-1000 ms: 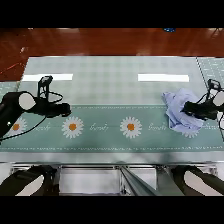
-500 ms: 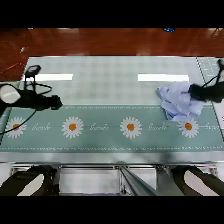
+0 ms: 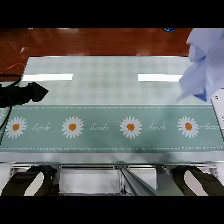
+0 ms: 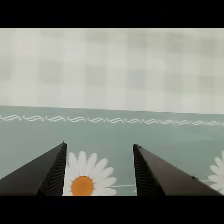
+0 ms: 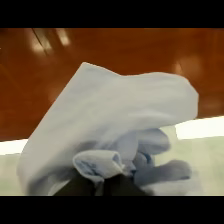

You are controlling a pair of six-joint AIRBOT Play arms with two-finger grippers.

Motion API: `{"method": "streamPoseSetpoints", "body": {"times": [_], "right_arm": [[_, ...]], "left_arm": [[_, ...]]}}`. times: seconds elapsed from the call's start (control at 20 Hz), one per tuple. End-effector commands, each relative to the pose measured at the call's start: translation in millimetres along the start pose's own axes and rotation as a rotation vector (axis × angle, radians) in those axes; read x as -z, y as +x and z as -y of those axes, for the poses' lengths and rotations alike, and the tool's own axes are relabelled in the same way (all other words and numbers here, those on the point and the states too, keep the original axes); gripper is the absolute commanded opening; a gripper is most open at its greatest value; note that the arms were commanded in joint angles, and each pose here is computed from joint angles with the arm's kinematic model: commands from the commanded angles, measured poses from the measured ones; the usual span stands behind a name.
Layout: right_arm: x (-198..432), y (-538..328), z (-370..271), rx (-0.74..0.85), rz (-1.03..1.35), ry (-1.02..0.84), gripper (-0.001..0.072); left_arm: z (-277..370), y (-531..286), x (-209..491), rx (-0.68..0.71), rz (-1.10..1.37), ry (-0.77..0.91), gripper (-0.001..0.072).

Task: Fold the shirts.

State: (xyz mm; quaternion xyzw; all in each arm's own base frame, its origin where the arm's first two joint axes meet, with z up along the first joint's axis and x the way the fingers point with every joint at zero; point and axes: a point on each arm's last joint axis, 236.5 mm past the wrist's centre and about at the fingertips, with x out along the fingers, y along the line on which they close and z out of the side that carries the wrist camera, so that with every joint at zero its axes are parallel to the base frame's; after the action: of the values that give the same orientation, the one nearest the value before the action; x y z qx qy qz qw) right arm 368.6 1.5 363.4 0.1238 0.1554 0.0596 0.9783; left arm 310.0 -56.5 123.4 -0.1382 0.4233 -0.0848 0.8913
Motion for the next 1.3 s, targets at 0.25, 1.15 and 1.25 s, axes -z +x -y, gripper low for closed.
{"method": "streamPoseSetpoints", "body": {"times": [0.25,1.15,1.25], "right_arm": [[-33.3,-67.5,-152.1,-0.445,0.084,-0.167,0.0027],[432.2,104.4,-315.9,-0.581,-0.983,0.014,0.0246],[414.2,116.6,-295.8,-0.552,-0.984,0.024,0.0406]], "left_arm": [[29.9,6.0,48.2,0.109,-0.059,0.01,0.0506],[26.2,13.4,51.4,0.104,-0.058,-0.001,0.0506],[21.7,20.8,64.4,0.098,-0.092,-0.009,0.0506]]}}
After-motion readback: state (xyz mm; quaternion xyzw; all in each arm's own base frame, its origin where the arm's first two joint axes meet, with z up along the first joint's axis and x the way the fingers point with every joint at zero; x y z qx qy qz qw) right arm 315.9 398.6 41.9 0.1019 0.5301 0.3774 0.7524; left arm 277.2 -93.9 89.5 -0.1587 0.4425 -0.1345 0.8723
